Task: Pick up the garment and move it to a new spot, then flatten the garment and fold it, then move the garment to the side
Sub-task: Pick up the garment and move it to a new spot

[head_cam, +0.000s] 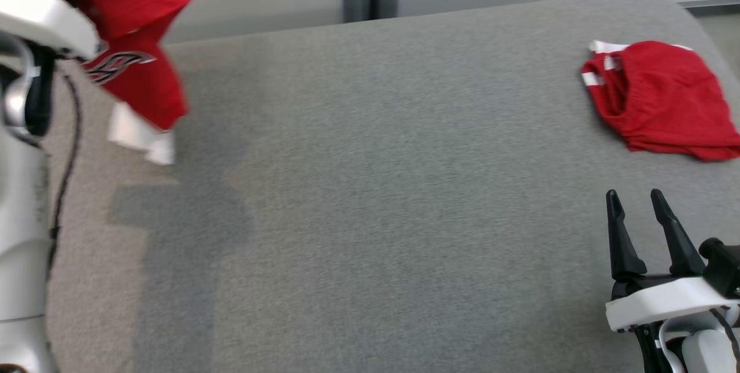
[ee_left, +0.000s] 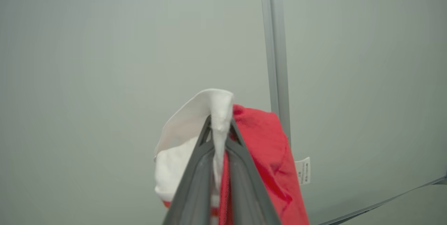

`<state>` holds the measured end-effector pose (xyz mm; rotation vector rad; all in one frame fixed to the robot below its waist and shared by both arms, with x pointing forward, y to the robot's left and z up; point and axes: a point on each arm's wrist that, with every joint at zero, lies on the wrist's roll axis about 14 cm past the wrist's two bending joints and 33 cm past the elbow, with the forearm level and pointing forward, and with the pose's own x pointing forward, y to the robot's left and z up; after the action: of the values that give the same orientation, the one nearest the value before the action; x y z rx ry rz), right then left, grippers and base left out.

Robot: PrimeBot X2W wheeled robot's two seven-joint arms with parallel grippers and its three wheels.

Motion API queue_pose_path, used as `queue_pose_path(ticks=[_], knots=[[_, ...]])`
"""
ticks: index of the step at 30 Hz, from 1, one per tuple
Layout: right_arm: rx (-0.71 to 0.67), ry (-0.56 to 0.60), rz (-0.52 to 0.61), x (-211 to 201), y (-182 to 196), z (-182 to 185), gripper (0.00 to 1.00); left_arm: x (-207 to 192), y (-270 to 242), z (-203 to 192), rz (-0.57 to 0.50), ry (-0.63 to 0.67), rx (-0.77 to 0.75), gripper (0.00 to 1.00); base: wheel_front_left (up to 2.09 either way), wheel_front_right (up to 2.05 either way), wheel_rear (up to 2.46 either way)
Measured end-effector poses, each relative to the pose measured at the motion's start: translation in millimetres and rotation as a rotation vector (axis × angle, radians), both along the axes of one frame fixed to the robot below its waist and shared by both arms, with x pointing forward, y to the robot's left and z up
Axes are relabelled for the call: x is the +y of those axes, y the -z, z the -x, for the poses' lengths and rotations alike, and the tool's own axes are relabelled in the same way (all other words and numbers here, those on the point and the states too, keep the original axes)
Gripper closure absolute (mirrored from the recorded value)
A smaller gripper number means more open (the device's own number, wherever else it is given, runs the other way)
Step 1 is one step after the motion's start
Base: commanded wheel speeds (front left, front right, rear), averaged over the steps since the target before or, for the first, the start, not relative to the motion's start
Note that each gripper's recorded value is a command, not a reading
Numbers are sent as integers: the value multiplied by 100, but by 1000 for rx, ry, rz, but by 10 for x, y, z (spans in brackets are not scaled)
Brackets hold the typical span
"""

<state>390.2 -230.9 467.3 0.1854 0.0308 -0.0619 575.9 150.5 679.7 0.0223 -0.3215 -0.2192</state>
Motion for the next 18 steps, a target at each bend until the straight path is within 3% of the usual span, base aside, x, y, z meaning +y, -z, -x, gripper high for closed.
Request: queue_pose_path(ticks=[3, 4, 5, 6, 12, 18], knots=[[-7, 42, -6, -106, -35, 126, 0, -523, -183, 88, 15, 119, -39, 100, 0, 0, 0], [-7, 42, -6, -106, -35, 126, 0, -523, -183, 88, 15, 119, -39, 100, 0, 0, 0], [-7, 69, -12, -167, -41, 224, 0, -869, -274, 172, 14, 197, -57, 100, 0, 0, 0], [-7, 69, -12, -167, -41, 224, 0, -869, -274, 172, 14, 197, -57, 100, 0, 0, 0], [-27, 161, -15, -412, -124, 492, 0, -1747, -438, 490, 66, 396, -88, 100, 0, 0, 0], [-20, 220, -20, -559, -101, 701, 0, -2198, -175, 768, 110, 506, -19, 100, 0, 0, 0]])
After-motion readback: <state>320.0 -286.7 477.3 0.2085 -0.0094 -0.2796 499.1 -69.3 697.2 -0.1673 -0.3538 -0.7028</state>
